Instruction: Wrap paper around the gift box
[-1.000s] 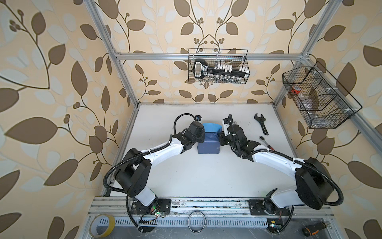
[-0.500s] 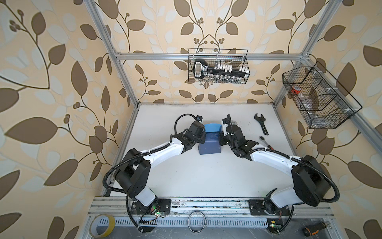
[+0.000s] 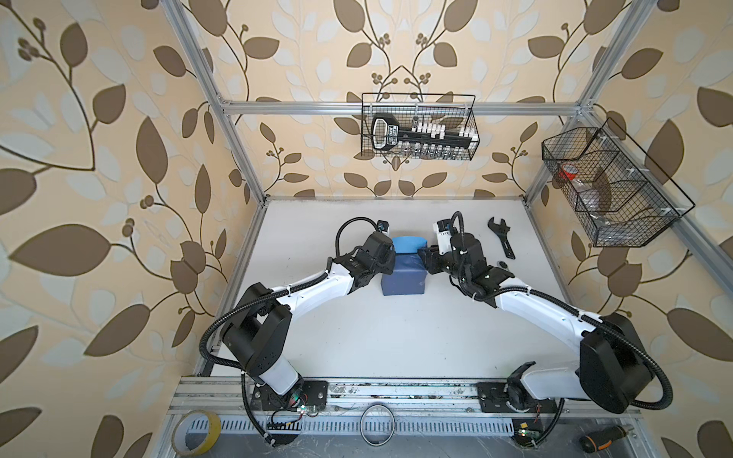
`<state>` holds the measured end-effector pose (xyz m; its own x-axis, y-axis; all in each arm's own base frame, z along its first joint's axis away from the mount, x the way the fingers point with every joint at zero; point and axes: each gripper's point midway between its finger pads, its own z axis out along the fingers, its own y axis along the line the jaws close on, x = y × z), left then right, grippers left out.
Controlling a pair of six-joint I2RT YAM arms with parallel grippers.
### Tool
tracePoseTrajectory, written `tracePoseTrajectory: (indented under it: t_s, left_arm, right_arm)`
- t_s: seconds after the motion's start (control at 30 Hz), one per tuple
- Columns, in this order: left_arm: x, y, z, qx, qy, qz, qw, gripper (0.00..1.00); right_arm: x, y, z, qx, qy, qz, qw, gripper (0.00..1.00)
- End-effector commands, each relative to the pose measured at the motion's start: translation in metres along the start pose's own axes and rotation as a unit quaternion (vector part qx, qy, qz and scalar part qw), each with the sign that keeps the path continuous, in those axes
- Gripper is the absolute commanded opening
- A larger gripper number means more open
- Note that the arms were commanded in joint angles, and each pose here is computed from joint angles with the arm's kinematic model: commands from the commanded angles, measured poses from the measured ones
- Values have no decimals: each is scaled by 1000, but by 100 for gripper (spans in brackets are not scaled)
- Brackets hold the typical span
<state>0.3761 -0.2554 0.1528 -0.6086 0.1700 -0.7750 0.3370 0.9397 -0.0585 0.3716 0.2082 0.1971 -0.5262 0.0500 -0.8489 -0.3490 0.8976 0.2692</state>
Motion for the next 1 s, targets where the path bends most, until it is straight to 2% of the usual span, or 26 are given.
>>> tracePoseTrajectory:
  t_s: [0.0,0.17,0.27,0.47,0.63,0.73,0.97]
  left_arm:
    - [25,-4,5,9,38,9,999,0]
    - [25,-4,5,10,39,8,999,0]
    - [25,-4,5,10,38,7,999,0]
    - [25,-5,5,11,40,7,999,0]
    - [24,-5,5,13,38,7,999,0]
    - [24,-6,6,15,39,6,999,0]
    - [23,-7,5,17,39,6,999,0]
  right_arm:
    - [8,8,-10,-47,21,8,999,56]
    - [14,-9,-14,-37,34,13,999,58]
    - [12,-4,-13,-60,29,12,998,58]
    - [-4,-26,-23,-86,-1,75,994,49]
    - [9,-38,-10,-82,25,103,991,42]
    - [16,-34,2,-88,45,106,989,39]
    - [23,-13,13,-109,58,98,987,39]
